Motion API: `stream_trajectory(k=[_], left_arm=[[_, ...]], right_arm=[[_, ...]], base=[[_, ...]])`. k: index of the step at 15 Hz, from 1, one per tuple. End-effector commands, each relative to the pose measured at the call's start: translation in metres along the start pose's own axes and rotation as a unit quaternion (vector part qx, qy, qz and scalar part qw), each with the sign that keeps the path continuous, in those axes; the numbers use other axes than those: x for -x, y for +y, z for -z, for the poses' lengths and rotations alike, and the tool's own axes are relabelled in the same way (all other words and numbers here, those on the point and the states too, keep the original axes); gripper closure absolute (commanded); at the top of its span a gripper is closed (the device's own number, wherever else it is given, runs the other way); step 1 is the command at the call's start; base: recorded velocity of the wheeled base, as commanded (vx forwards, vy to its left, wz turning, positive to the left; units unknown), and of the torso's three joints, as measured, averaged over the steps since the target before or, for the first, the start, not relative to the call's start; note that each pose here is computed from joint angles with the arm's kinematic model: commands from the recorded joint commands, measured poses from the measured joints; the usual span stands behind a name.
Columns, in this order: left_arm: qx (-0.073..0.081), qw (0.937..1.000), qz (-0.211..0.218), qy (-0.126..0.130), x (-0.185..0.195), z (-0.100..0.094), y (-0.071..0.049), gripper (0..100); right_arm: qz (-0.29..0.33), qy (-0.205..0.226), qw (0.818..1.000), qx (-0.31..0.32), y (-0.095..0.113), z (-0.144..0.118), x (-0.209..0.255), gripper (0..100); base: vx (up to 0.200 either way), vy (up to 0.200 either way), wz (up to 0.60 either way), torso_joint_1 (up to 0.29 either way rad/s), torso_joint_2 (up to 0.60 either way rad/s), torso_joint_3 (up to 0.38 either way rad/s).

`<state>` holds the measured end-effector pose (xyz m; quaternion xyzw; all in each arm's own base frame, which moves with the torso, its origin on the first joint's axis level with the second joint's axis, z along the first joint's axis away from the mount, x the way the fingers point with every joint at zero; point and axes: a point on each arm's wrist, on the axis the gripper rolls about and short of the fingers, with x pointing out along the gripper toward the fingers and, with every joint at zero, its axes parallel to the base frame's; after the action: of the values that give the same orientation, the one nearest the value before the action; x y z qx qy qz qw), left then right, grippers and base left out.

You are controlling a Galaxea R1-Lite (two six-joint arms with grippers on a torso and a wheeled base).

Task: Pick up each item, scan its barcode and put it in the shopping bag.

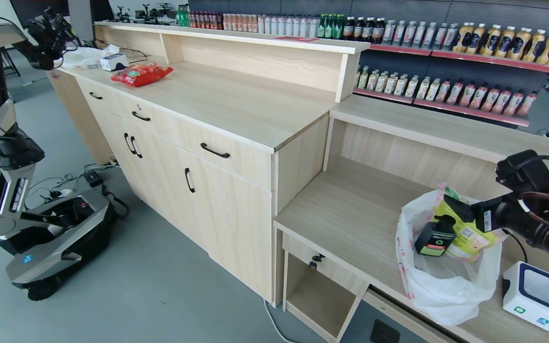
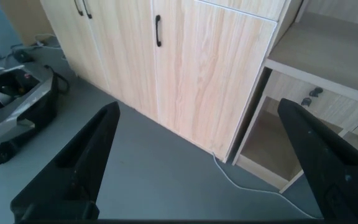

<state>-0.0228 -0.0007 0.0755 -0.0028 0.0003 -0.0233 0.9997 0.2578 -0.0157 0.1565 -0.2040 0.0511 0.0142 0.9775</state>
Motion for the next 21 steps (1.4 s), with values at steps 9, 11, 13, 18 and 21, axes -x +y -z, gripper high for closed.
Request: stream_trajectory(k=[9, 11, 13, 18, 21], left_arm=[[0.0, 1.0, 0.0, 0.001, 0.0, 0.0, 0.0, 0], [0.0, 1.0, 0.0, 0.001, 0.0, 0.0, 0.0, 0], [0.0, 1.0, 0.0, 0.001, 0.0, 0.0, 0.0, 0], [0.0, 1.0, 0.0, 0.001, 0.0, 0.0, 0.0, 0], [0.0, 1.0, 0.0, 0.001, 0.0, 0.0, 0.0, 0]], right_arm=[[0.235, 0.202, 0.949, -0.065, -0.118, 0.059, 0.087, 0], [0.256, 0.22, 0.938, -0.075, -0.13, 0.074, 0.088, 0], [0.275, 0.227, 0.93, -0.083, -0.142, 0.09, 0.086, 0], [0.251, 0.234, 0.929, -0.139, -0.167, 0.161, 0.075, 0], [0.182, 0.163, 0.961, -0.131, -0.18, 0.184, 0.064, 0]], base=[[0.0, 0.0, -0.6, 0.004, 0.0, 0.003], [0.0, 0.0, -0.6, 0.007, 0.0, 0.002], [0.0, 0.0, -0.6, 0.0, 0.0, 0.005], [0.0, 0.0, 0.0, 0.0, 0.0, 0.0], [0.0, 0.0, 0.0, 0.0, 0.0, 0.0]])
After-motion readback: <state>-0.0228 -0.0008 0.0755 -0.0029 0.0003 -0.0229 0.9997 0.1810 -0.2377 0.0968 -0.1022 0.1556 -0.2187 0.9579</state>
